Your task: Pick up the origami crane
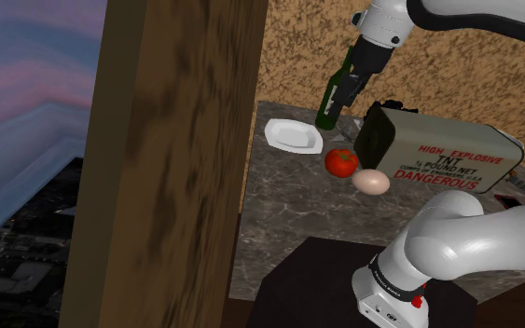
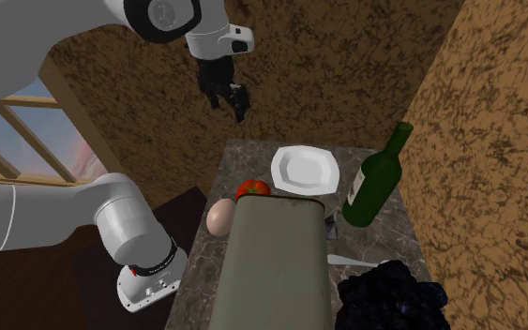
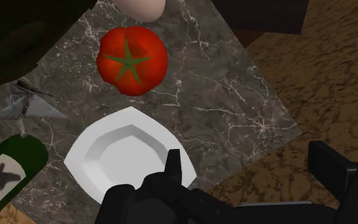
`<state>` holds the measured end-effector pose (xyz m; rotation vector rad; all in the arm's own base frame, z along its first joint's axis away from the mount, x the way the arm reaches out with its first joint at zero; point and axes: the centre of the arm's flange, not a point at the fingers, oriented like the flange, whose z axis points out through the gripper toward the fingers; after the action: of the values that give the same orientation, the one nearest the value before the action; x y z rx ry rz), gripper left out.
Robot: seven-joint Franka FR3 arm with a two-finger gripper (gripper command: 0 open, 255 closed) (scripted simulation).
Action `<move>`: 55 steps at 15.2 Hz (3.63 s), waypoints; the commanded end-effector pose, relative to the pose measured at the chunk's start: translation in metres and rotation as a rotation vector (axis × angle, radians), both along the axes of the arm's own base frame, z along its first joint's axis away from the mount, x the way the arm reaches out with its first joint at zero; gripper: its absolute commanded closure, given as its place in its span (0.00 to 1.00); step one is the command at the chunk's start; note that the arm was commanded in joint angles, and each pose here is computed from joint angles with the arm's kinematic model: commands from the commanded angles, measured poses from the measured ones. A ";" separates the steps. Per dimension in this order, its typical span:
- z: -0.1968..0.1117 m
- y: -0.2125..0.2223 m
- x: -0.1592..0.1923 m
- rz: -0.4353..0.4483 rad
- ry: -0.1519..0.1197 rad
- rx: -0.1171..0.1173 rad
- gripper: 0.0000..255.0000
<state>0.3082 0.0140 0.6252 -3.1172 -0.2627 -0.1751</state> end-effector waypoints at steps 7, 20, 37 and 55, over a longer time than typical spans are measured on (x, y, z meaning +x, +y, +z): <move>-0.029 -0.070 0.023 -0.112 -0.039 0.032 0.00; -0.098 -0.226 0.051 -0.355 -0.122 0.103 0.00; -0.193 -0.337 0.051 -0.528 -0.182 0.153 0.00; -0.161 -0.337 0.051 -0.528 -0.182 0.153 1.00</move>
<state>0.3580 -0.3228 0.4586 -2.9416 0.5530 -0.4564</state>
